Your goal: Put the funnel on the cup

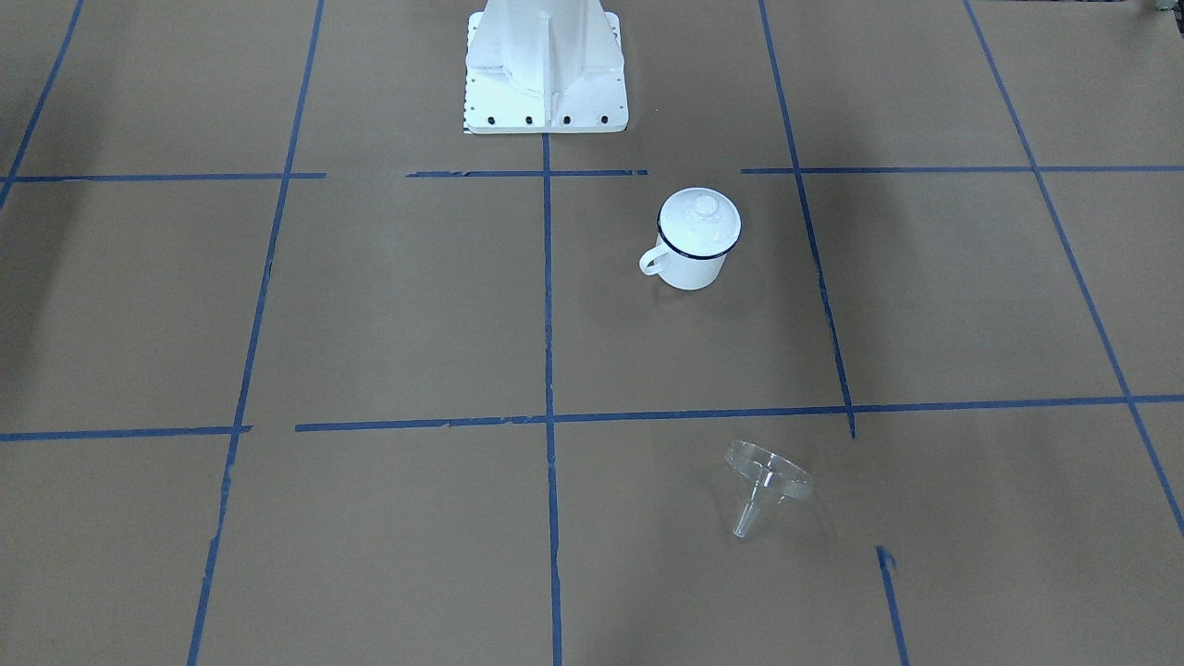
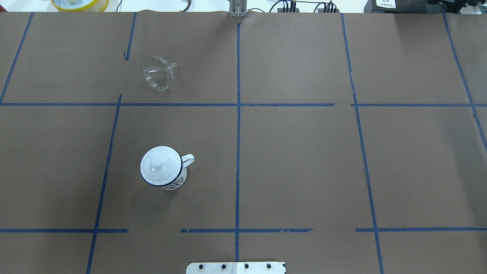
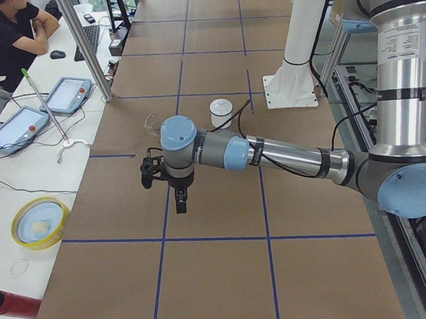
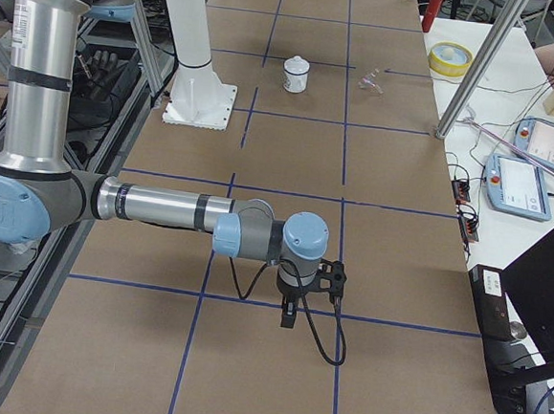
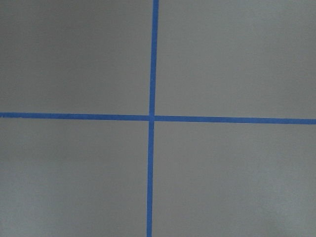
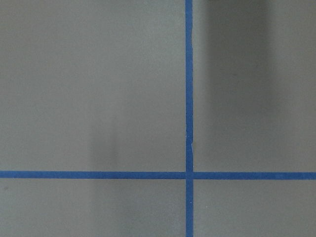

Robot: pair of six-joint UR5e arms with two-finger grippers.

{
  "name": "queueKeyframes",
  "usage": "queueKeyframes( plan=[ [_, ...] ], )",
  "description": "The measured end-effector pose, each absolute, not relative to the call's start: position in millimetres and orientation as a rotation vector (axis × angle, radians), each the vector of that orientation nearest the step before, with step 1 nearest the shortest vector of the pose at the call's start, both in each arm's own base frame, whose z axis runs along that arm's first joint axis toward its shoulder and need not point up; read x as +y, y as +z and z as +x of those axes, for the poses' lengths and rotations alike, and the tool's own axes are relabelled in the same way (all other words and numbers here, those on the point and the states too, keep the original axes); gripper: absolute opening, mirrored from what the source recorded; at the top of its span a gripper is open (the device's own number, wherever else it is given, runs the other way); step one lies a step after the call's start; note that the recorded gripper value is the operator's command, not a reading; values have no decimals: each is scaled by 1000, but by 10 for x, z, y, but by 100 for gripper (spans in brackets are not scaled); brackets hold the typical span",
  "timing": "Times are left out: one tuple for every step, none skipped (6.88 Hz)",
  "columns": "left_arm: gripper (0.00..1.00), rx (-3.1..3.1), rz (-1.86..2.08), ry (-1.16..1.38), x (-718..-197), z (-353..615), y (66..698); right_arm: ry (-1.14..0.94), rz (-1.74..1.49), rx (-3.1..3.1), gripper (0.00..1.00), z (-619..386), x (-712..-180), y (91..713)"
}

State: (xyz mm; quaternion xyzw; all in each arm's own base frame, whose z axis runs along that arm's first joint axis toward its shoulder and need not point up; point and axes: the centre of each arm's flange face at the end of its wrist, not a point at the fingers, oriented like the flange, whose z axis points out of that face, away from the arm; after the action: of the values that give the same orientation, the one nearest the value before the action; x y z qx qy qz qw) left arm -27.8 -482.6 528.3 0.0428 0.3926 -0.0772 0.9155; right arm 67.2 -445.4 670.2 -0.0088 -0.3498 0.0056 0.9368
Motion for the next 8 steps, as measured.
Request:
queueKeyframes(
  plan=[
    [100,830,75,-206,-4805,-29,4993,11,-18,-715,100,672,-4454,6702],
    [100,857,65,-230,-4758,290,4665,11,-18,-715,100,671,-4454,6702],
    [100,890,46,-268,-4687,608,4307,12,-18,-715,100,671,-4453,6703],
    [100,917,16,-328,-4579,970,3914,11,-18,-715,100,671,-4454,6702],
    [100,936,-13,-391,-4494,1318,3577,11,-18,-715,100,672,-4454,6701],
    [100,951,-55,-448,-4444,1702,3299,11,-18,-715,100,672,-4454,6701],
    [100,938,-97,-501,-4405,2118,3087,11,-18,-715,100,671,-4454,6702],
    [100,898,-132,-543,-4409,2538,2833,11,-18,-715,100,672,-4454,6702]
  ],
)
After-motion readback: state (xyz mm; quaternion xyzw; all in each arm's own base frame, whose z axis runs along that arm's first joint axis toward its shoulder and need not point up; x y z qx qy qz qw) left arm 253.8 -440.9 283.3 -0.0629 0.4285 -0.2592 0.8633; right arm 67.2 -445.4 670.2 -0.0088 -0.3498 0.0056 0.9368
